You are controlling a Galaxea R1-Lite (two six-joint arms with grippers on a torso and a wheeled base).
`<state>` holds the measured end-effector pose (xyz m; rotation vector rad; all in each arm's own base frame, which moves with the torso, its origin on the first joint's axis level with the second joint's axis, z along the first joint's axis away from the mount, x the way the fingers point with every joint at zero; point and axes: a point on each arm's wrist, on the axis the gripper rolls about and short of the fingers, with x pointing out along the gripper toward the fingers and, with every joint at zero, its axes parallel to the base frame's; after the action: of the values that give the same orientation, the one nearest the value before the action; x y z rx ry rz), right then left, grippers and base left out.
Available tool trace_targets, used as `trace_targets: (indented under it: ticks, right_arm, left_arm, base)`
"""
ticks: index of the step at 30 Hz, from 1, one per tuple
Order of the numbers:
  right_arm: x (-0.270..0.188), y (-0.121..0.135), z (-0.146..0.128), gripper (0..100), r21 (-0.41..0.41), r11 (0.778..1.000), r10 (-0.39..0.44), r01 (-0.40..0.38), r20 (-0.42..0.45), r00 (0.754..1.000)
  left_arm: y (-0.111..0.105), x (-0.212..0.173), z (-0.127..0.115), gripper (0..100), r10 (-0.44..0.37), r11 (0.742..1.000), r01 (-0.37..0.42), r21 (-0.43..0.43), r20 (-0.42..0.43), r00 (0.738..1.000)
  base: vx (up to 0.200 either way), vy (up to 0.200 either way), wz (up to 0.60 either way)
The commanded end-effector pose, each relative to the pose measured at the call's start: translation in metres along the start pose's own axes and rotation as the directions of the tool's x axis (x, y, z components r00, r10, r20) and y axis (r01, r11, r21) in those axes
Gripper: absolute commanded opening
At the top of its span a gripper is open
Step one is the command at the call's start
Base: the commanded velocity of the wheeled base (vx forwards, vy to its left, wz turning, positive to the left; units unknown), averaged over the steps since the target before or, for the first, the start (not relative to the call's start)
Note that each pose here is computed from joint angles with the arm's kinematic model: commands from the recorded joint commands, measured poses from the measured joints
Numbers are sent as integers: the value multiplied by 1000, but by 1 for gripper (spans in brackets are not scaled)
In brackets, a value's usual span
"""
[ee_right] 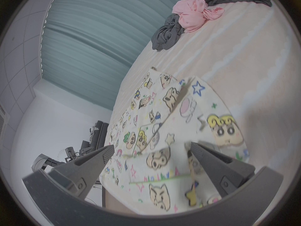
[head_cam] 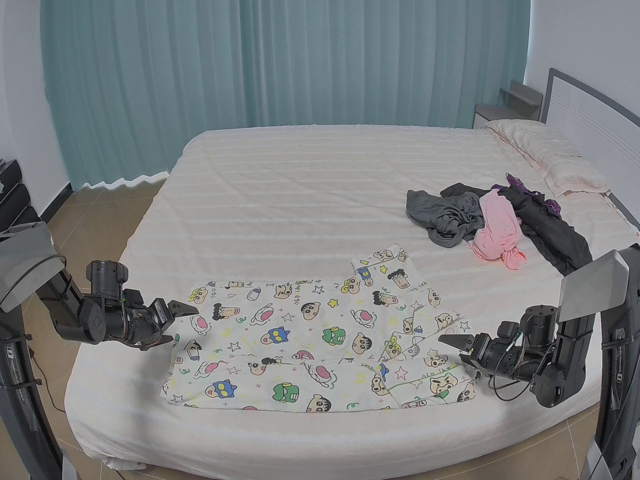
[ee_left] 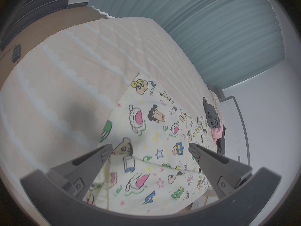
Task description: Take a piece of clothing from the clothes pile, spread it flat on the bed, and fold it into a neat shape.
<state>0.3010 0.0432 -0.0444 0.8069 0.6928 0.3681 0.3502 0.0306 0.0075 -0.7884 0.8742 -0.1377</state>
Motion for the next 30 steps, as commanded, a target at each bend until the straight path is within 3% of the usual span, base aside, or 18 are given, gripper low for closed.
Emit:
trace_targets:
  ticks: [1, 4, 19, 26, 30]
  right_arm:
    - [-1, 5, 5, 100, -17, 1000, 13, -13, 29, 999]
    - [-3, 8, 7, 100, -21, 1000, 5, -4, 50, 999]
    - [-5, 19, 10, 100, -37, 999, 2, 2, 90, 996]
    - [0, 19, 10, 100, -47, 999, 6, -2, 91, 996]
    - [1, 19, 10, 100, -47, 999, 6, -2, 93, 996]
  left_arm:
    - [0, -1, 0, 100, 1, 1000, -1, 0, 0, 1000]
    - [0, -1, 0, 100, 1, 1000, -1, -1, 1, 1000]
    - [0, 0, 1, 100, -1, 1000, 1, 4, 7, 1000]
    - [2, 21, 22, 100, -6, 999, 0, 53, 107, 994]
    - [-1, 29, 26, 100, -10, 997, 1, 73, 117, 993]
  base:
    - [200, 0, 0]
    - [200, 0, 0]
    - [0, 0, 0]
    - [0, 0, 0]
    - [0, 0, 0]
